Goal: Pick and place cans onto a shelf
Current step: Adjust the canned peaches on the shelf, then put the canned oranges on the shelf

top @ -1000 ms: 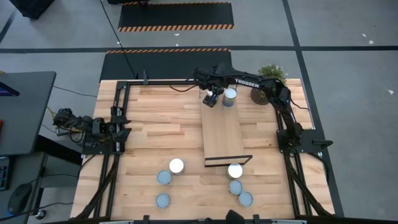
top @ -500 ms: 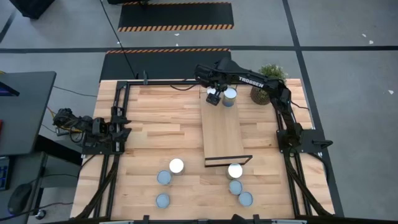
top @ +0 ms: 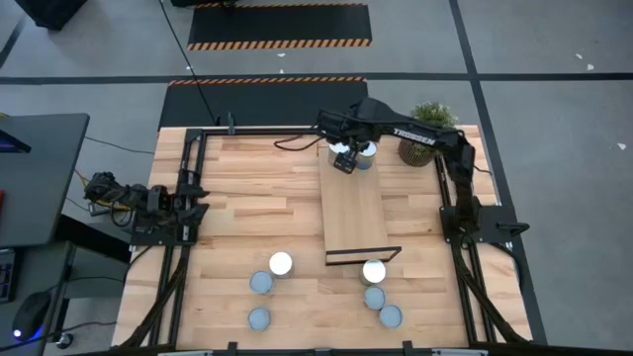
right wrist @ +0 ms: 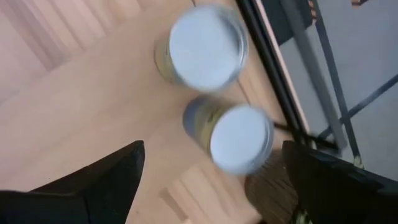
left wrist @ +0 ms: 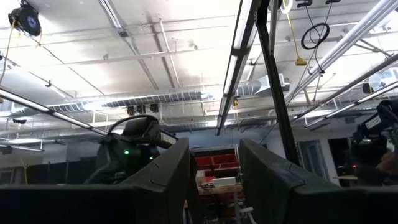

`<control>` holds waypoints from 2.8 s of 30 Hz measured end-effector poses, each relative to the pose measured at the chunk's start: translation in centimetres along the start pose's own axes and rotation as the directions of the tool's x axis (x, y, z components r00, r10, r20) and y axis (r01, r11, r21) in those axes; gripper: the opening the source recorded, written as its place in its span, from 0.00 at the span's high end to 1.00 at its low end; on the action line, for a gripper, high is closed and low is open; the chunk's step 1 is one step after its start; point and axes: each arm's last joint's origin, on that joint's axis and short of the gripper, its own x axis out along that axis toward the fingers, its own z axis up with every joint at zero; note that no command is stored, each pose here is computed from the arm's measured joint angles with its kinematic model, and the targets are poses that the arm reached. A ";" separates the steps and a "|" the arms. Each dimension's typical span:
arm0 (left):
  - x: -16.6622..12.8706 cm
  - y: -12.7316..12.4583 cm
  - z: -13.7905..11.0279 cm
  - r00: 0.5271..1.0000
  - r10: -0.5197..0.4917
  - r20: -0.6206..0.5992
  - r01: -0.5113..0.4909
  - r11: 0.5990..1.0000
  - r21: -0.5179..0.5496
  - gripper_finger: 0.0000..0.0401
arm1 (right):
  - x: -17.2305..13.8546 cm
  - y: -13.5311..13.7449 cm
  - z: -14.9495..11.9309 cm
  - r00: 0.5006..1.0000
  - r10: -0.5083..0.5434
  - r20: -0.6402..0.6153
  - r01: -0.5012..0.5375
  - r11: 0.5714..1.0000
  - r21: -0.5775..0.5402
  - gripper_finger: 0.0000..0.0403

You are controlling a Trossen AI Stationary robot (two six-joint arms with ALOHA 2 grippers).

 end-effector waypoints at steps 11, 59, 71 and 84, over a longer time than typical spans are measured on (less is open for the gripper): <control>0.0 0.0 0.0 1.000 -0.001 -0.004 0.001 1.000 -0.019 0.63 | 3.3 -0.6 -6.5 0.995 -0.026 -0.100 0.028 1.000 0.012 0.04; 0.0 0.1 0.2 1.000 0.008 0.021 -0.008 1.000 0.010 0.63 | 2.1 0.7 -14.2 0.979 0.151 0.134 -0.158 0.987 0.042 0.04; 0.0 0.2 0.4 0.999 0.016 0.042 -0.022 0.987 0.157 0.63 | -4.9 9.2 -19.1 0.559 0.571 0.601 -0.408 0.820 -0.401 0.04; 0.0 0.2 0.6 0.998 0.023 0.062 -0.042 0.950 0.310 0.63 | -5.2 17.6 -21.9 0.453 0.753 0.477 -0.618 0.651 -0.440 0.05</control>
